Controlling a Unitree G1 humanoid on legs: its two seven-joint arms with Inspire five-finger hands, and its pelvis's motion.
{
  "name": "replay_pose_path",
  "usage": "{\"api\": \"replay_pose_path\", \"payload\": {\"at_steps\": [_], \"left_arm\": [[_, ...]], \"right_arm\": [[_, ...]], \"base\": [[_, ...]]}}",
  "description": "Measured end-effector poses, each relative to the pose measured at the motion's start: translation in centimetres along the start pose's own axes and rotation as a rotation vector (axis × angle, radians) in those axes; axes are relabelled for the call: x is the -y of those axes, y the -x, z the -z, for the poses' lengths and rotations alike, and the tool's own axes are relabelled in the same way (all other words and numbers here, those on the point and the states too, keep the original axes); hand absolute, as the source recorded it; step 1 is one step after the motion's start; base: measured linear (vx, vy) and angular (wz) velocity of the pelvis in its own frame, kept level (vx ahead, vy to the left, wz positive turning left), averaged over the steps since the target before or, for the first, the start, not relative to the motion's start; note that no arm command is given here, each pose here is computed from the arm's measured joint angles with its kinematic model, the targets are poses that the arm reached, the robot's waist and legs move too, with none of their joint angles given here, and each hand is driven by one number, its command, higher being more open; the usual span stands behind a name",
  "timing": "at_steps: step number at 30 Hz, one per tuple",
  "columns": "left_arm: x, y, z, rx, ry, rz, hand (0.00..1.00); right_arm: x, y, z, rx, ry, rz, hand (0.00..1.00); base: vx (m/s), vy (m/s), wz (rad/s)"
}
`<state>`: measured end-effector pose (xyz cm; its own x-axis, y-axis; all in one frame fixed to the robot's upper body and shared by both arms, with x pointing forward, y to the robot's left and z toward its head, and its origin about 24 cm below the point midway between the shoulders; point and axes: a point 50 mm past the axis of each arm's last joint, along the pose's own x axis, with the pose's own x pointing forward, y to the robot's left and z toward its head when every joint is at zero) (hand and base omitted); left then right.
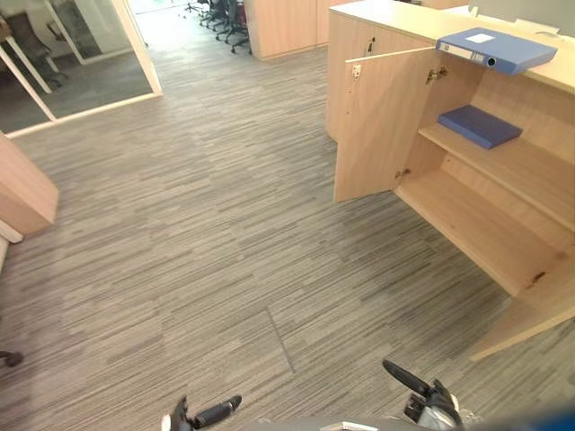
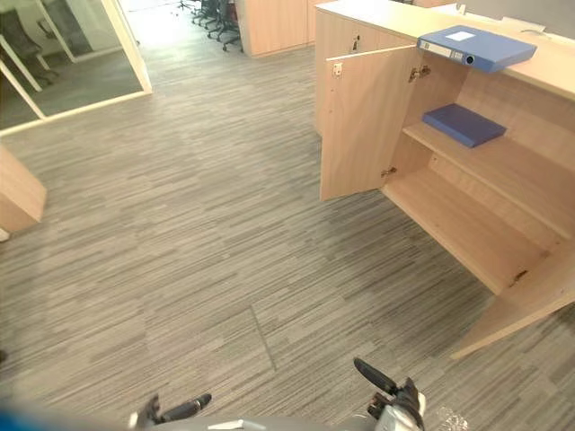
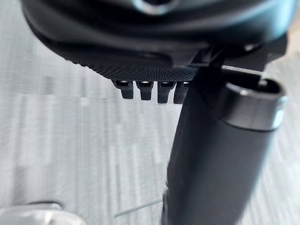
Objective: Walk over to the cabinet, pick up the folder, carry it to the office cabinet, place the folder inside the office cabinet, then close the office cabinet door
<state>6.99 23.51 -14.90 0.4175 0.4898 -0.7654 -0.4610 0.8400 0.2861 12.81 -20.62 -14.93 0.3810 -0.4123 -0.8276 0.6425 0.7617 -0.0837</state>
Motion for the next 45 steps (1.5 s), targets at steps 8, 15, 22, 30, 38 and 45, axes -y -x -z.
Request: {"api": "replay_pose_path", "payload": {"at_steps": [8,15,22,30,38,45], "left_arm": [[5.6,0.1,-1.5,-0.050,0.058,0.130,1.00],[5.5,0.3,-2.1,-0.021,0.179,0.134,1.00],[4.2,0.6,-0.9,-0.056,0.260,0.088,1.00],[4.4,0.4,-2.0,-0.016,0.264,0.090,1.00],[3.2,0.1,-0.8,-0.077,0.300,0.023,1.00],[3.8,0.8,1.2,-0.159,0.320,0.004,1.00]], "right_arm": [[-0.1,0.4,0.4,-0.010,-0.183,-0.013,1.00],[3.2,0.9,3.4,-0.085,-0.238,0.068,1.00],[3.8,1.1,3.9,-0.103,-0.243,0.081,1.00],[2.6,1.3,4.0,-0.096,-0.195,0.038,1.00],[0.6,1.3,3.7,-0.102,-0.138,-0.044,1.00],[0.6,0.6,1.8,-0.043,-0.036,-0.064,1.00]], "base": [[0.16,-0.134,-0.11],[0.24,-0.174,0.06],[0.30,0.005,-0.83],[0.31,0.189,-0.11],[0.24,0.323,-0.45],[-0.01,0.300,-1.01]]}}
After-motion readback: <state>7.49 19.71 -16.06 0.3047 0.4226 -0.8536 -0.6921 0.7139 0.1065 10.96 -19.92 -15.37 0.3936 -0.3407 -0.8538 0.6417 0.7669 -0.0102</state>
